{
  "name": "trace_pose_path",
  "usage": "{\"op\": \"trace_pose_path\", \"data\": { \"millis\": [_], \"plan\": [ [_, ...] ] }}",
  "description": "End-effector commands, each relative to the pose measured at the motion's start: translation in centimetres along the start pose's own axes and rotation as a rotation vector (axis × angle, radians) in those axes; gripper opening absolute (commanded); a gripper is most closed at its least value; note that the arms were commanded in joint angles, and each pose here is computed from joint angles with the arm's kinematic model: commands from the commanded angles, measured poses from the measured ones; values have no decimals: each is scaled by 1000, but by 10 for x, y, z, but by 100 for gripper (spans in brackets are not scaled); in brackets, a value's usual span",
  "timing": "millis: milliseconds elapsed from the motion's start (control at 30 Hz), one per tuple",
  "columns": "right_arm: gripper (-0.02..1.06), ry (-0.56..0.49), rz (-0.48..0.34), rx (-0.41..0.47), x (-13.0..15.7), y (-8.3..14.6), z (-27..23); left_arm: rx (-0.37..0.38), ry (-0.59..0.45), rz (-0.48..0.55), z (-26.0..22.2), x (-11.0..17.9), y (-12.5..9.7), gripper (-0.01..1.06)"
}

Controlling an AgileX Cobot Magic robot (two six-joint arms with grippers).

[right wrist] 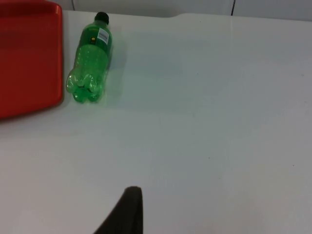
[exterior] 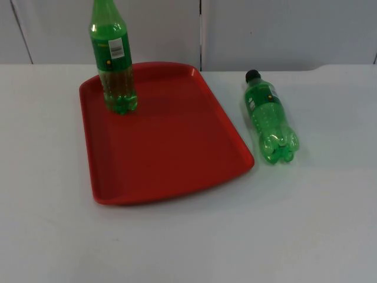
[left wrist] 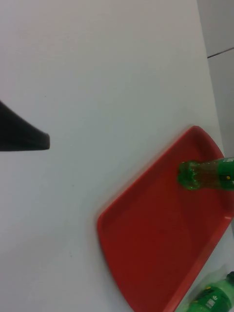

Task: Place the bottle upright on the tray.

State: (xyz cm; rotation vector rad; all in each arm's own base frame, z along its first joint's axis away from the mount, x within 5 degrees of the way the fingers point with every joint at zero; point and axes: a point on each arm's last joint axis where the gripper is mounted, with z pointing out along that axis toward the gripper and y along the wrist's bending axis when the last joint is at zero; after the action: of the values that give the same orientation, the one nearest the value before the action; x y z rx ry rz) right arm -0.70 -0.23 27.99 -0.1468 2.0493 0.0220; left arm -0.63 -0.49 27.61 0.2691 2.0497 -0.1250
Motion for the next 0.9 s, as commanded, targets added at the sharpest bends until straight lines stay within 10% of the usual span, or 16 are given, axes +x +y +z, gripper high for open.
{"op": "trace_pose_path", "data": {
  "millis": [0,867],
  "plan": [
    [105,-9,2,2,0,0,0,-6,-1,-1,1,1,1,105],
    [105,-9,0,7,0,0,0,-6,-3,-1,1,1,1,105]
  ]
}}
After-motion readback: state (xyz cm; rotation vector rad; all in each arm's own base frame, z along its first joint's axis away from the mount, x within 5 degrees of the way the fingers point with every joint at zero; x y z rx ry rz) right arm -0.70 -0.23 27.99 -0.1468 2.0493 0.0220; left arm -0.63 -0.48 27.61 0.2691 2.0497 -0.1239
